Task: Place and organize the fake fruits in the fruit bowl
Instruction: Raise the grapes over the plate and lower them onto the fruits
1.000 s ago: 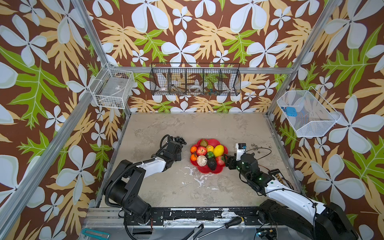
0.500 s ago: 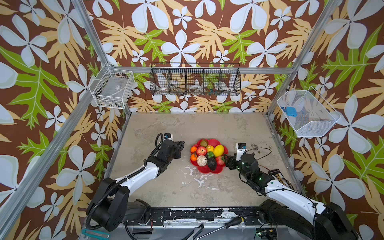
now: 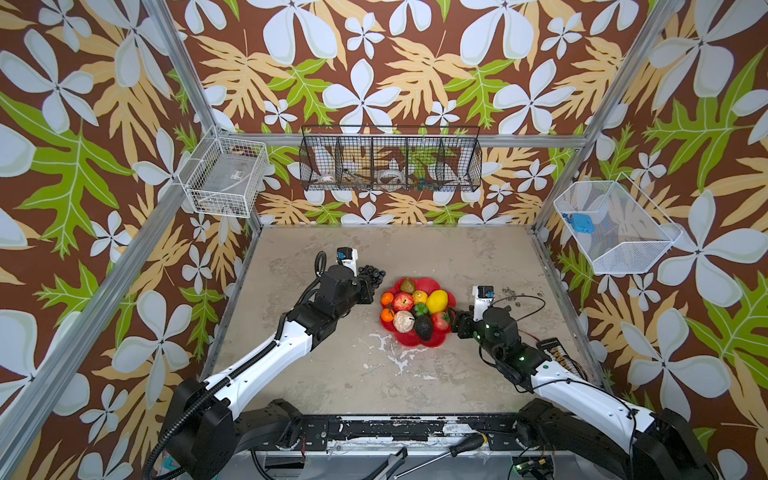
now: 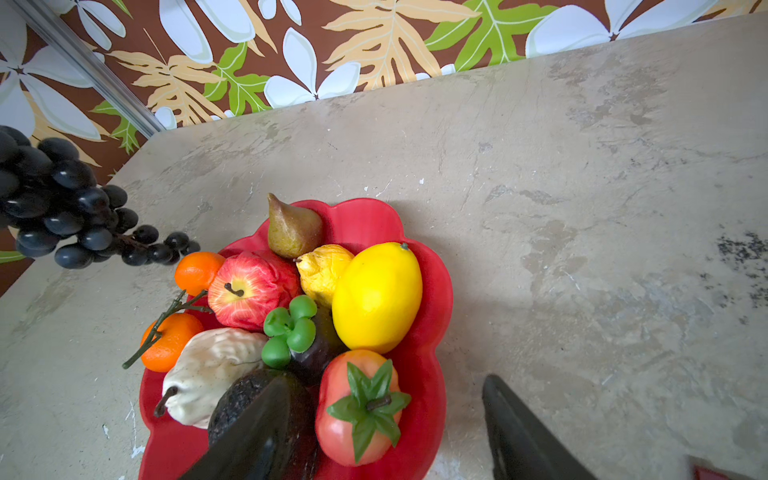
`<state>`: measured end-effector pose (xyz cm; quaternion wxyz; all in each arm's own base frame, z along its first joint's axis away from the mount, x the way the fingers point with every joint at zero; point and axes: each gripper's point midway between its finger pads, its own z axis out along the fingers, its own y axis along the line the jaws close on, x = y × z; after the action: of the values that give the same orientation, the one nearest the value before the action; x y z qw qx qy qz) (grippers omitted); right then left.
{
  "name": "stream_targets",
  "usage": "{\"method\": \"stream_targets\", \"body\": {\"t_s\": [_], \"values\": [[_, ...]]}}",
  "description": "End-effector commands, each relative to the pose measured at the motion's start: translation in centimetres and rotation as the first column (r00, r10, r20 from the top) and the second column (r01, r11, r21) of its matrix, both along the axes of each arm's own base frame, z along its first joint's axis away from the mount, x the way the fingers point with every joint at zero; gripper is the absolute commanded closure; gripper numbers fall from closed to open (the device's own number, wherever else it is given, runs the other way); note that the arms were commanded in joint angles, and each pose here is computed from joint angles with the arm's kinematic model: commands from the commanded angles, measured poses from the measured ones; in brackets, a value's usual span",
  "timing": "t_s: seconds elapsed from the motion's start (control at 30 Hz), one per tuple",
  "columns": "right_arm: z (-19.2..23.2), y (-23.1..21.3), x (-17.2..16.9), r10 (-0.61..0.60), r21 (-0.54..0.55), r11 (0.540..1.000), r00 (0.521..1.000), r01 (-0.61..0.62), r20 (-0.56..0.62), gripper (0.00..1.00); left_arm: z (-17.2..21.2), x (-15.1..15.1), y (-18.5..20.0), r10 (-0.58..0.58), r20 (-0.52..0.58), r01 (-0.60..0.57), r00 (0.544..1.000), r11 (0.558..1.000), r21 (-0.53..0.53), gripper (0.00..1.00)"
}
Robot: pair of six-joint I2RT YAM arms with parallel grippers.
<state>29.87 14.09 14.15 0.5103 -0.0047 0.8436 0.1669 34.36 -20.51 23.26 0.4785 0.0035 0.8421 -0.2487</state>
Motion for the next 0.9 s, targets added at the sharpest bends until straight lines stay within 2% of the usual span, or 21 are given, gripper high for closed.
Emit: {"method": "stream_targets", "body": {"t_s": [0.0, 0.17, 0.4, 0.67, 0.87], "values": [[0.4, -0.1, 0.2, -0.014, 0.012, 1.0, 1.0, 0.014, 0.016, 0.27, 1.8, -0.4, -1.4, -0.036, 0.035, 0.036, 0.999, 0.999, 0.008, 1.0], [0.4, -0.2, 0.2, -0.02, 0.01, 1.0, 1.0, 0.02, 0.017, 0.27, 4.9, -1.4, -4.6, -0.121, 0.079, 0.12, 0.989, 0.993, 0.011, 1.0], [0.5, -0.3, 0.2, -0.024, 0.009, 1.0, 1.0, 0.024, 0.019, 0.27, 7.0, -1.9, -9.5, -0.221, 0.099, 0.219, 0.97, 0.975, 0.031, 1.0], [0.8, -0.8, 0.1, -0.044, 0.007, 0.999, 0.999, 0.044, 0.03, 0.27, 6.0, -0.1, -13.9, -0.268, 0.07, 0.264, 0.961, 0.963, 0.052, 1.0], [0.9, -1.2, 0.0, -0.059, 0.007, 0.998, 0.997, 0.059, 0.038, 0.27, 4.4, 2.6, -14.7, -0.201, 0.047, 0.195, 0.978, 0.974, 0.119, 1.0]]}}
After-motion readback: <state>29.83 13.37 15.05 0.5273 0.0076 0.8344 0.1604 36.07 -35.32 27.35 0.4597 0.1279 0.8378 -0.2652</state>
